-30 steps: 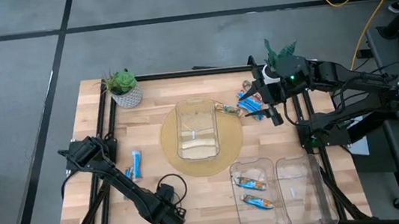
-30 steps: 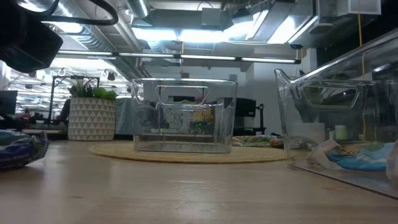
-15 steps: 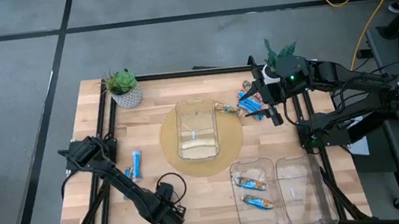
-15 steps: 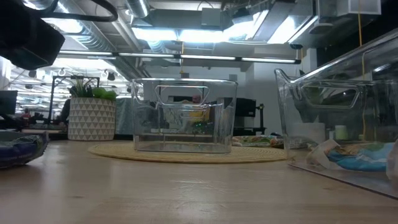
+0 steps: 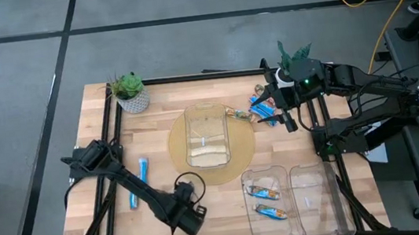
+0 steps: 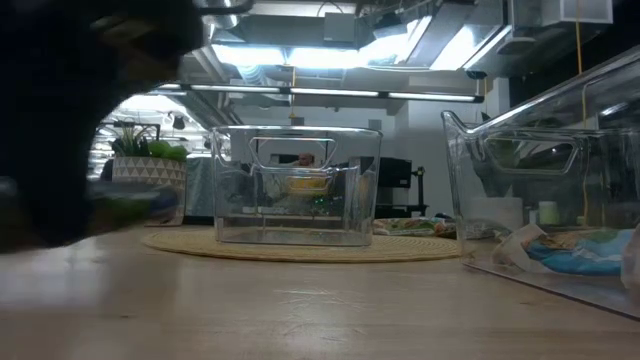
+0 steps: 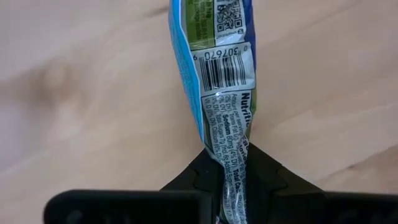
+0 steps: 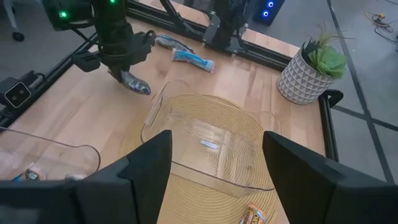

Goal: Pick and place Granola Bars by type
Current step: Put the blue granola bar pack into the top transparent bin

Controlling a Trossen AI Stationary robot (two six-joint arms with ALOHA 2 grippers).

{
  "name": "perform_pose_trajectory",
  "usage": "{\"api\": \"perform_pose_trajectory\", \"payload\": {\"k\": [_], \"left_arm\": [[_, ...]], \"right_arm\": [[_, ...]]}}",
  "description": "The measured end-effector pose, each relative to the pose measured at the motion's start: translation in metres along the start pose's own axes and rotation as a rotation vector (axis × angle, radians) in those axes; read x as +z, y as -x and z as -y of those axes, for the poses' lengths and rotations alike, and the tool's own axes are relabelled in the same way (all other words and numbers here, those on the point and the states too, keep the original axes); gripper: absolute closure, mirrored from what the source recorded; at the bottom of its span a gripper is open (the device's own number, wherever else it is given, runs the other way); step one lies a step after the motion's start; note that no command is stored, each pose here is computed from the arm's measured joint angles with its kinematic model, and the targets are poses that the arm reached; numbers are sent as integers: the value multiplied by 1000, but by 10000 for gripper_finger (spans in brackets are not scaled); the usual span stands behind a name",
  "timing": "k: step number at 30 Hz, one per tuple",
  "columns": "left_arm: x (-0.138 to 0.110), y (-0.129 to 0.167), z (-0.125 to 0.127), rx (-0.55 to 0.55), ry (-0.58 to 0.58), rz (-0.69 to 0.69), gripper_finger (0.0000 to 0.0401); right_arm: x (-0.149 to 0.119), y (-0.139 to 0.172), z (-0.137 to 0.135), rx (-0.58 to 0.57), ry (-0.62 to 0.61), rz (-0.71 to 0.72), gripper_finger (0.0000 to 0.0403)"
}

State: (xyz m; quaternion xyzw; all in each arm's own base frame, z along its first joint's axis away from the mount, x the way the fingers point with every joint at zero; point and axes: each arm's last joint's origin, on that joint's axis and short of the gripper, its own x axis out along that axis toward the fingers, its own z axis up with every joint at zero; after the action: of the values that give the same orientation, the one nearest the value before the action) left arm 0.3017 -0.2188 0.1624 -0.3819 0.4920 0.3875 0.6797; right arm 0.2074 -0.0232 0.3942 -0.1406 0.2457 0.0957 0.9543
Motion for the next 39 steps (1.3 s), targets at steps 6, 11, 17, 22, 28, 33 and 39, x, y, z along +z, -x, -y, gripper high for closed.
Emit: {"api": "perform_pose_trajectory", "payload": {"k": [6, 11, 17, 22, 28, 33, 39], "left_arm": [[24, 9, 17, -47, -80, 35, 371], [44, 18, 28, -82, -122, 102, 370], [68, 34, 35, -42, -207, 167, 373], [89, 55, 31, 78, -278, 232, 372], [113, 92, 17, 153, -280, 390, 375], [135, 127, -4, 150, -241, 515, 375], [158, 169, -31, 135, -282, 676, 375]], "right_arm": [[-1, 0, 0, 4, -5, -10, 150], [-2, 0, -1, 10, -7, -25, 150], [-7, 2, 1, 7, -23, -60, 150], [-9, 4, 4, -10, -28, -63, 150], [-11, 6, 6, -15, -10, -79, 150], [-12, 7, 7, -19, -2, -86, 150], [-12, 7, 7, -22, -1, -79, 150]]}}
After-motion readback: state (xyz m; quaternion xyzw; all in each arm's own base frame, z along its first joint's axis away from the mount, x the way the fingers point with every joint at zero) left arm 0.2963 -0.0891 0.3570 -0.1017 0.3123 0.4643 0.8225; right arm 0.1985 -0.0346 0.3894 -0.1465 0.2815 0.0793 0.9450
